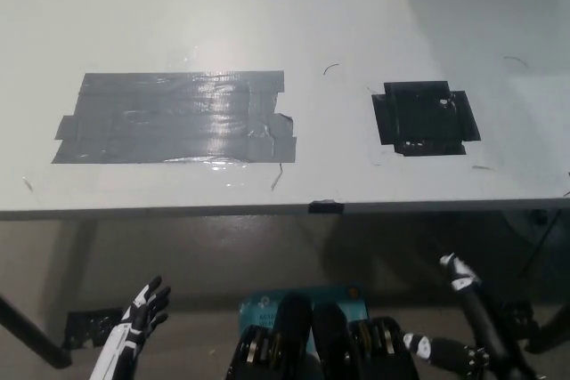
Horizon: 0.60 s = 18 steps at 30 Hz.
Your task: A person hands a grey duster to the robot and the robot grabs it with its right hand and places it on the black marked spot infron tof it on the desk
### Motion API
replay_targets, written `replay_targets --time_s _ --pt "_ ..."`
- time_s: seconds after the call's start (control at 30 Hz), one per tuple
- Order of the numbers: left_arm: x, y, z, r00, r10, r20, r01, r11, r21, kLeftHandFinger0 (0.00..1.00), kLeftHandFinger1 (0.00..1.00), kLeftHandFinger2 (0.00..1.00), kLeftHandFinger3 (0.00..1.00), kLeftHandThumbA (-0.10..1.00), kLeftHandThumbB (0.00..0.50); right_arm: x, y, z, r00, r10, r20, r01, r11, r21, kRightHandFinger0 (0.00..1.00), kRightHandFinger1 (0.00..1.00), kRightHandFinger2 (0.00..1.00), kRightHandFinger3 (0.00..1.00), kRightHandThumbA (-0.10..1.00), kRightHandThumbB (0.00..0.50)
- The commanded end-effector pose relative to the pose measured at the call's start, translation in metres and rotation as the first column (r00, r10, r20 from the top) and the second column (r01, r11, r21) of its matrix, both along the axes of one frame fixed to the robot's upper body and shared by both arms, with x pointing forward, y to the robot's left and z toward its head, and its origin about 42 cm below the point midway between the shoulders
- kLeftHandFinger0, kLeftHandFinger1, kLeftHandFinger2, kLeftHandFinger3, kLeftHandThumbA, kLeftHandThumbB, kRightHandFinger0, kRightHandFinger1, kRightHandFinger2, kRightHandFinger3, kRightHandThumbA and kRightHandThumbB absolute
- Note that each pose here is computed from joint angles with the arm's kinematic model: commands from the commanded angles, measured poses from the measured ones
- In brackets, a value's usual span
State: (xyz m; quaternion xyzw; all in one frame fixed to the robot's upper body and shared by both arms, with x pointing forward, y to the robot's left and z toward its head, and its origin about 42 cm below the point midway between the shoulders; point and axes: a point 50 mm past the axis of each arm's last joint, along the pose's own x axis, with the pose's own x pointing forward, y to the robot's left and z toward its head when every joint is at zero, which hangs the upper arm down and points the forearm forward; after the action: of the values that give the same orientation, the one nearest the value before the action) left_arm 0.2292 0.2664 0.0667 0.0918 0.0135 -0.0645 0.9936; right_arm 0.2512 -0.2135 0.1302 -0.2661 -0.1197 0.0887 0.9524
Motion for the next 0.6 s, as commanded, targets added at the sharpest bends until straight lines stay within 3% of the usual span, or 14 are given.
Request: replay_targets --time_s 0.0,0.17,0.33,0.47,0.57 --pt "-0.002 0.001 0.006 0.998 -0.026 0.055 0.025 0.999 0.021 1.0 1.0 1.0 1.0 1.0 0.299 -0.006 -0.004 0.064 0.957 -0.041 0.287 0.052 0.998 -0.031 1.0 1.0 1.0 1.0 0.85 0.251" --pt "-0.003 0.002 0.006 0.998 -0.025 0.053 0.023 0.999 0.028 1.0 1.0 1.0 1.0 1.0 0.314 -0.006 -0.007 0.128 0.888 -0.052 0.458 0.111 0.988 -0.104 1.0 1.0 1.0 1.0 0.88 0.304" --pt "-0.009 0.0 0.002 0.999 -0.016 0.035 0.016 1.0 0.019 1.0 1.0 1.0 1.0 1.0 0.297 -0.005 -0.007 0.17 0.837 -0.081 0.541 0.163 0.981 -0.104 1.0 1.0 1.0 1.0 0.86 0.322" --pt "-0.01 0.002 0.002 0.999 -0.013 0.041 0.012 1.0 0.01 1.0 1.0 1.0 1.0 1.0 0.319 -0.003 0.0 0.179 0.829 -0.086 0.553 0.152 0.985 -0.075 1.0 1.0 1.0 1.0 0.88 0.338" --pt "-0.011 0.004 0.003 0.999 -0.009 0.041 0.008 1.0 0.009 1.0 1.0 1.0 1.0 1.0 0.307 0.0 0.004 0.16 0.859 -0.073 0.506 0.131 0.988 -0.079 1.0 1.0 1.0 1.0 0.88 0.348"
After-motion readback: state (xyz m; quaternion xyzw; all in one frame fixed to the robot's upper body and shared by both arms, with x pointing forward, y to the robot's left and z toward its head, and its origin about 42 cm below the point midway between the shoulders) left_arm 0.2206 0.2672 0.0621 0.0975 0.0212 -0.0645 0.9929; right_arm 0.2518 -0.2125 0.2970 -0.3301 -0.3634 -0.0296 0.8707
